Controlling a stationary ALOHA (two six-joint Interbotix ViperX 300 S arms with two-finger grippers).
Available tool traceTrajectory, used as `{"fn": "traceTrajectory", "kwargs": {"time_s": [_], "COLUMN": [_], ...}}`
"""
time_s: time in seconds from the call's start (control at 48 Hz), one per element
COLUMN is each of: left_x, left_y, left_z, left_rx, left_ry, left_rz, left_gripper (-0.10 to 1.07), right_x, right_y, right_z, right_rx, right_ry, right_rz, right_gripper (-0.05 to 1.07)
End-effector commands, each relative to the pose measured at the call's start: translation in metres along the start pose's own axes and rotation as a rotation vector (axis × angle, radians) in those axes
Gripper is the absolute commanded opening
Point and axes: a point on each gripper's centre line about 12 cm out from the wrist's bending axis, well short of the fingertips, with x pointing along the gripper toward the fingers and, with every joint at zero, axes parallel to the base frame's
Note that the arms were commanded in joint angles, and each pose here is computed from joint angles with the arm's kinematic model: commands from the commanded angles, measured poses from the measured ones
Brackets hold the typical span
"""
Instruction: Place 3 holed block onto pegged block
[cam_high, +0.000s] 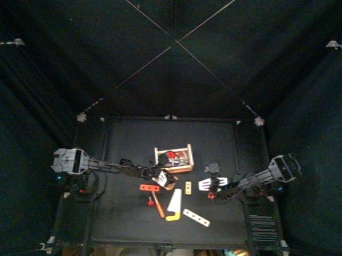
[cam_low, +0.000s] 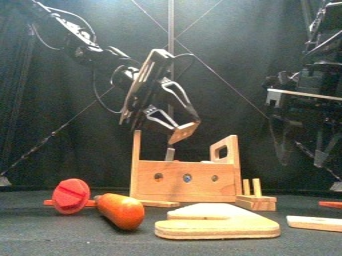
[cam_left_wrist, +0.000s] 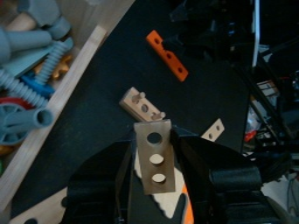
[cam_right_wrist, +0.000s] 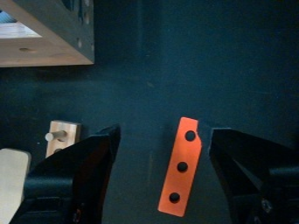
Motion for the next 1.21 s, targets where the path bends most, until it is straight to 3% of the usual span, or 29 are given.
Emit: {"fn": "traceTrajectory", "kwargs": {"time_s": [0.0, 0.188, 0.75, 1.188], "left_x": [0.006, 0.026, 0.060, 0.063], "left_y": [-0.019, -0.032, -0.039, -0.041], "left_z": [0.013, 0.012, 0.012, 0.011], "left_rx": [0.002, 0.010, 0.020, 0.050], "left_ry": [-0.034, -0.033, -0.025, -0.025], "left_rz": [-0.060, -0.112, -0.120, -0.124], "left_gripper": [0.56, 0.56, 0.57, 0.81], "right_x": [-0.004, -0.004, -0.004, -0.004], "right_y": [0.001, -0.001, -0.002, -0.002], "right_z": [0.002, 0.000, -0.002, -0.002], "right_rx": [0.007, 0.008, 0.008, 0.008], "right_ry": [0.000, 0.010, 0.016, 0.016], "right_rz": [0.018, 0.009, 0.005, 0.005], "right_gripper": [1.00, 1.00, 1.00, 1.00]}}
